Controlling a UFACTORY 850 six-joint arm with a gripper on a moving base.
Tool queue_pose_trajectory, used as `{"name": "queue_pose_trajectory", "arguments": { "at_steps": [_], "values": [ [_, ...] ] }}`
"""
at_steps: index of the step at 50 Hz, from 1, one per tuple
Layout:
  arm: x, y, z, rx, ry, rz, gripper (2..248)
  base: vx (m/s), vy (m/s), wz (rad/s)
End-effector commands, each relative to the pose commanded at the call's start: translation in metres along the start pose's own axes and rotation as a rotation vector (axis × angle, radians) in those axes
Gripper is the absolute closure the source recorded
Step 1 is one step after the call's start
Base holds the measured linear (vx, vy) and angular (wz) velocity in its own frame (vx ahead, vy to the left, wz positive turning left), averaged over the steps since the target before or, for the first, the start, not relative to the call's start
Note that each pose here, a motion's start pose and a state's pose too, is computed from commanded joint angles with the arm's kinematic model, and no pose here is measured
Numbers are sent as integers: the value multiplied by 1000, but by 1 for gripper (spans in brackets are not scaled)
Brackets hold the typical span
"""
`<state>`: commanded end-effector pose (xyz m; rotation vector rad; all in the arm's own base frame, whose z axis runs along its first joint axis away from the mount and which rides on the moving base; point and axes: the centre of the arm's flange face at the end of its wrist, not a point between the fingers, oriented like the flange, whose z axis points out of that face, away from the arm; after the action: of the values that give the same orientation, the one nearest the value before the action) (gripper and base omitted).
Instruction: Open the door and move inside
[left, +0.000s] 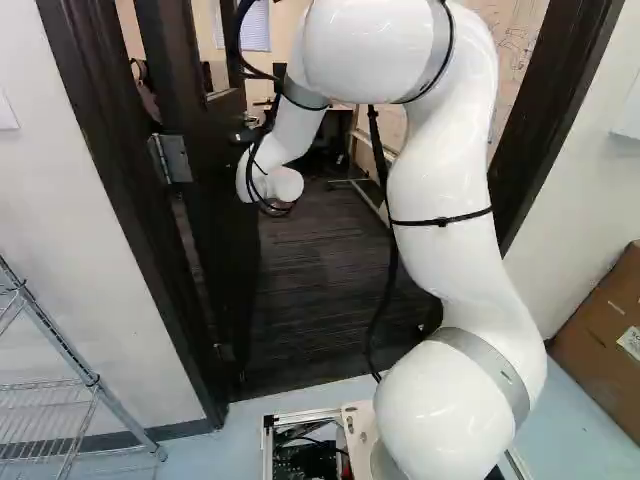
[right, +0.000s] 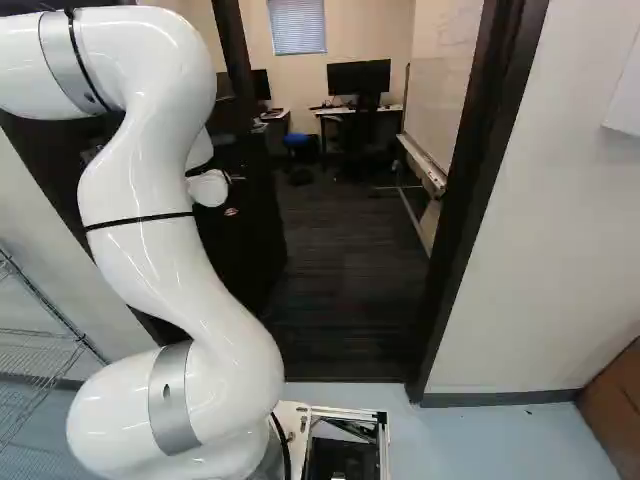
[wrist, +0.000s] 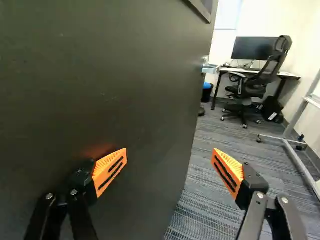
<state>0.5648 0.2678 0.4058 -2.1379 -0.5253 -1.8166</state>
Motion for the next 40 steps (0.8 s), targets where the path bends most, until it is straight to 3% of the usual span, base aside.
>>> {"name": "queue_pose_trajectory", "arguments": {
  "at_steps": [18, 40],
  "values": [
    [0, -21, 11, 72, 8, -44, 3, 0, 0, 0],
    [1, -34, 20, 95, 16, -51, 3, 0, 0, 0]
  ]
}}
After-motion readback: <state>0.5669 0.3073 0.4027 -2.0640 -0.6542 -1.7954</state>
